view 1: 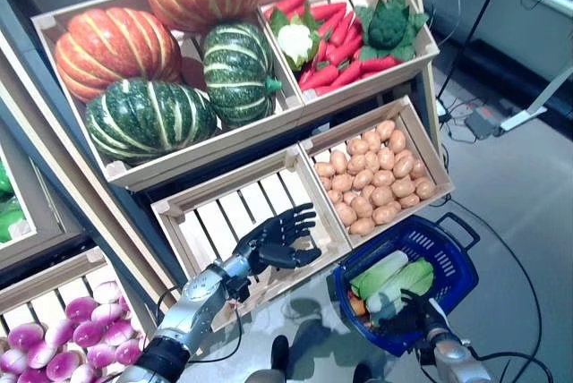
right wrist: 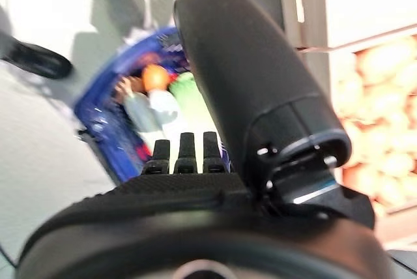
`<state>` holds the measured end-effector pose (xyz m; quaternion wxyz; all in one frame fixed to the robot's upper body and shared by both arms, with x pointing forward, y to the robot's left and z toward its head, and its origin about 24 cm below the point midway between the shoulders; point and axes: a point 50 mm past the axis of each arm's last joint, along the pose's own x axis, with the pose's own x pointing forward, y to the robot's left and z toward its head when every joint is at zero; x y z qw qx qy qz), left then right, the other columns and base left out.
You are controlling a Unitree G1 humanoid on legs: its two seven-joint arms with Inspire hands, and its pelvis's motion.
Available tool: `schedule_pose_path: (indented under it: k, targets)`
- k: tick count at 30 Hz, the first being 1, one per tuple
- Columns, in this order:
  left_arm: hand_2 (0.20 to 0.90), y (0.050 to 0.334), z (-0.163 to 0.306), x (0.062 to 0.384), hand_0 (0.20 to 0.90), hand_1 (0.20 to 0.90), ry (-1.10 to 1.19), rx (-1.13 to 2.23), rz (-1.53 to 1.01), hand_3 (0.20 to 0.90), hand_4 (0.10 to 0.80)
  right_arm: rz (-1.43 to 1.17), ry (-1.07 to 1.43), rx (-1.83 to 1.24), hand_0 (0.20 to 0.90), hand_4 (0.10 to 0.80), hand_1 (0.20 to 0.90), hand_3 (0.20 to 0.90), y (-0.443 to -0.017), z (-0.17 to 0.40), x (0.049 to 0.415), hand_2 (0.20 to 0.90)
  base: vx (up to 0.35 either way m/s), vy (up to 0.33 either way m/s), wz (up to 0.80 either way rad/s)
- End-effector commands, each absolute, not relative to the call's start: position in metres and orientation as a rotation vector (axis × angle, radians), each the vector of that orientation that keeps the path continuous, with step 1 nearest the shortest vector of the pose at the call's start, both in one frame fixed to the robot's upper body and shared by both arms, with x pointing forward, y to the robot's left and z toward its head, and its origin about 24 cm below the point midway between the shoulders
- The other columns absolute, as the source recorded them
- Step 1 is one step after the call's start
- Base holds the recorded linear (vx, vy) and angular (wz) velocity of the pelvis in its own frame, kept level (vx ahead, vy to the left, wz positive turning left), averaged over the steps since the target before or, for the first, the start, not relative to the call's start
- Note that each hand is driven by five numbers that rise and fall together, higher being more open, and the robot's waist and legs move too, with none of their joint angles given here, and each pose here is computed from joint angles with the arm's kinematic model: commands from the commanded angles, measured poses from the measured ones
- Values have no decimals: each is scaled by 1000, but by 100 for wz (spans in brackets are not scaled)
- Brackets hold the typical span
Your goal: Put vegetables into the basket
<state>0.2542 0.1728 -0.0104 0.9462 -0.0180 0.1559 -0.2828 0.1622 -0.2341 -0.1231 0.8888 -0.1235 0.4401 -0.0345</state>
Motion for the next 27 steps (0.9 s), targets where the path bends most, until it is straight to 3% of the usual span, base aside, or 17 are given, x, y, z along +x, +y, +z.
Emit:
schedule_pose_path:
  k: [1,6,14,27]
  targets:
    - [900,165,-16,262,900,900,299,50,-604,900,800,9,1036,-282,900,800,900,900,-239,-134,144,900,67,-27,-9]
    - [900,177,-66,239,900,900,535,167,-513,900,800,1,1203,-198,900,800,900,900,-230,-152,113,900,63,-22,-10]
    - [900,201,-123,187,900,900,901,237,-357,900,800,-1,1234,-145,900,800,900,900,-218,-158,109,900,41,14,-10]
    - [900,217,-151,133,900,900,1129,296,-243,900,800,14,1241,-131,900,800,900,900,-212,-160,109,900,34,4,0]
